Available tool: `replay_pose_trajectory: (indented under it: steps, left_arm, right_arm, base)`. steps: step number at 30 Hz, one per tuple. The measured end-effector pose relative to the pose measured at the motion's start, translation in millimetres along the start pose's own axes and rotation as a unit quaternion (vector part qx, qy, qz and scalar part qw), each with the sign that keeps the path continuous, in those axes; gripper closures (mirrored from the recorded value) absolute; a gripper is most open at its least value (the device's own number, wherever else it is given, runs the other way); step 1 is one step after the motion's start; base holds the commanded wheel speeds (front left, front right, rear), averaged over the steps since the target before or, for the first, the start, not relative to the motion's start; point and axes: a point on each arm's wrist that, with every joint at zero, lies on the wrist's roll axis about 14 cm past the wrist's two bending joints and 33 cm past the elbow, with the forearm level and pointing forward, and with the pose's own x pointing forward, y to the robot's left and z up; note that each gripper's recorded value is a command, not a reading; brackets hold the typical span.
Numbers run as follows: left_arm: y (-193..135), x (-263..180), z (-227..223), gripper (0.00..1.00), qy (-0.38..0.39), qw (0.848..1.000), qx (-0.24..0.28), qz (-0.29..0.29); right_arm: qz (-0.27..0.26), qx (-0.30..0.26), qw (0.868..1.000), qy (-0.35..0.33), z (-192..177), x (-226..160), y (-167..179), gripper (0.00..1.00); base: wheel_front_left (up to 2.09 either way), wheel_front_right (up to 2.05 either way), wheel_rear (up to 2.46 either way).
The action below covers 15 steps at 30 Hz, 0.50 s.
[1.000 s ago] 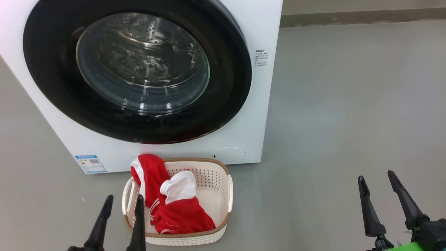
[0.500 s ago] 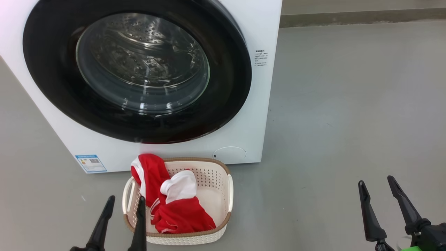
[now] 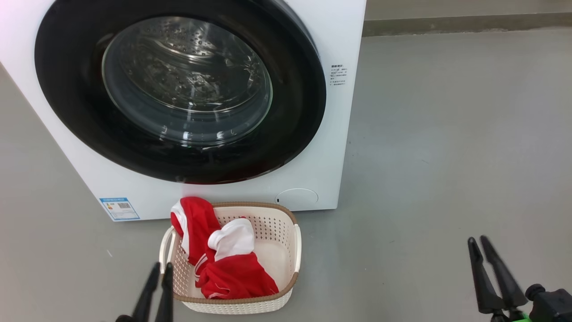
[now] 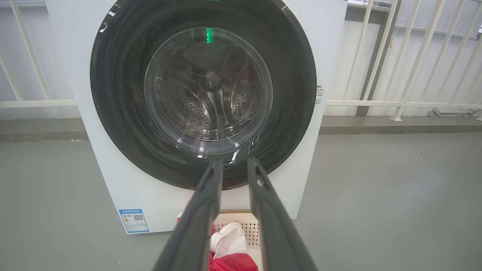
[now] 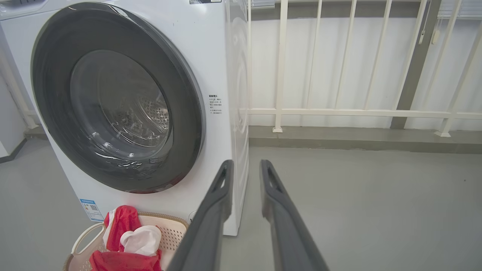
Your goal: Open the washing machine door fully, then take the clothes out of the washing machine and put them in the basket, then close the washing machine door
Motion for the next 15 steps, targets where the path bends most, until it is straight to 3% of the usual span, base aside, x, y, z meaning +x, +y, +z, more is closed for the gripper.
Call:
replay_pose_trajectory:
  steps: [15]
  left_arm:
    - [6, -5, -19, 1.0, 0.037, 0.997, -0.07, 0.02]
  right_arm:
    - [-0.021, 0.073, 0.997, 0.026, -16, -3, -5, 1.0]
  base:
    - [0.0, 0.0, 0.0]
